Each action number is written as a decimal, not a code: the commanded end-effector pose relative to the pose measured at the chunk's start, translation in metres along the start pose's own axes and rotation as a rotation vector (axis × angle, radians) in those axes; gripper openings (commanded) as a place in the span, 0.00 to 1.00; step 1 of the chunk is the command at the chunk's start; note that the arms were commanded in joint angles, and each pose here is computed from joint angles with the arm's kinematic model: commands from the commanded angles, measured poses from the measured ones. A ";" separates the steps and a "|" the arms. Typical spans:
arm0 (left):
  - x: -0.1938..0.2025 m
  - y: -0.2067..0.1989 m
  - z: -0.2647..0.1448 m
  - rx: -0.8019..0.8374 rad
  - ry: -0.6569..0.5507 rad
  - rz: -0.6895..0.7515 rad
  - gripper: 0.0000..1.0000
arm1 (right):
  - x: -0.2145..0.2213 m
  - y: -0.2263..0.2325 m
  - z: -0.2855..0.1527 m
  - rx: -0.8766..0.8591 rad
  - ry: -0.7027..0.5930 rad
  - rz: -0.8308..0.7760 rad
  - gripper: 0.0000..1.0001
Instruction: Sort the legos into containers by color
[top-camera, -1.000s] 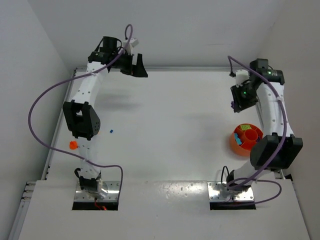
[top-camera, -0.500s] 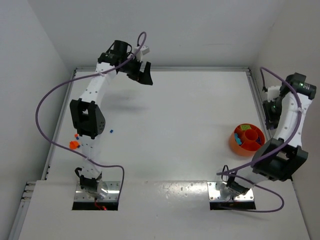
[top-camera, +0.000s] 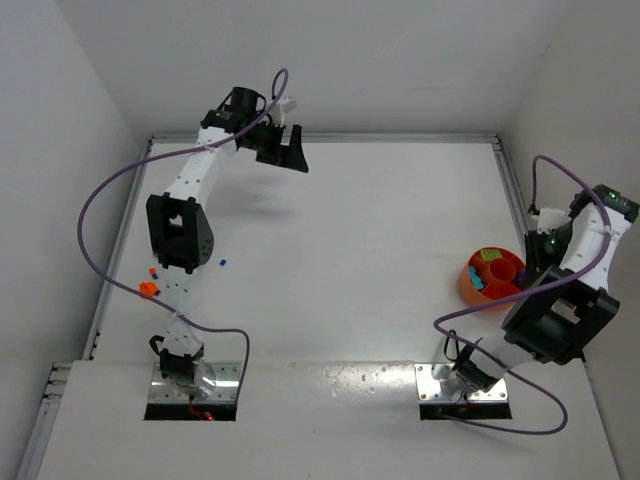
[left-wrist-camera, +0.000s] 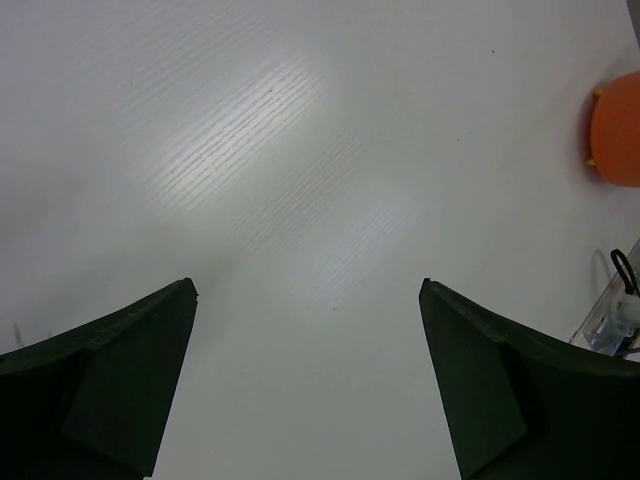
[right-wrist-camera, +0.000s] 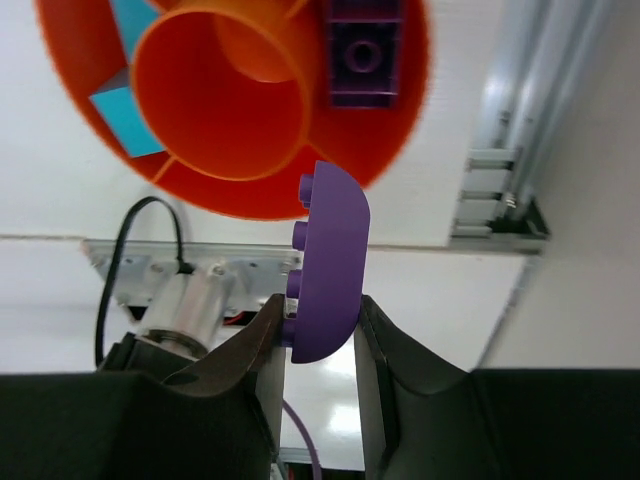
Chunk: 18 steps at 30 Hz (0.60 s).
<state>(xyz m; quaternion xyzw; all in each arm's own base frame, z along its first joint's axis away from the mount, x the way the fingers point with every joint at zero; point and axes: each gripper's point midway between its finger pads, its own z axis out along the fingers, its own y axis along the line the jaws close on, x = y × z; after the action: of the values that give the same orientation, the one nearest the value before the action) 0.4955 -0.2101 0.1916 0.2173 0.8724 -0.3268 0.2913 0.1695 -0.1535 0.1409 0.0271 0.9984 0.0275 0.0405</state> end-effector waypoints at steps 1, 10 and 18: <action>-0.020 -0.013 -0.008 0.013 -0.056 0.036 1.00 | -0.004 0.016 0.009 -0.104 -0.055 -0.039 0.01; -0.011 -0.014 -0.006 -0.007 -0.035 0.039 1.00 | -0.019 0.014 0.022 -0.096 -0.151 -0.092 0.01; -0.007 -0.017 -0.004 -0.010 -0.023 0.048 1.00 | -0.026 0.006 0.026 -0.043 -0.198 -0.101 0.01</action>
<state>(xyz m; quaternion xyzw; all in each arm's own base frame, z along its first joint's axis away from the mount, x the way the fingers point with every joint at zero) 0.4924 -0.2138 0.1804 0.2174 0.8785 -0.3185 0.2819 0.1866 -0.1450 0.1145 -0.0110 0.9929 0.0549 0.1049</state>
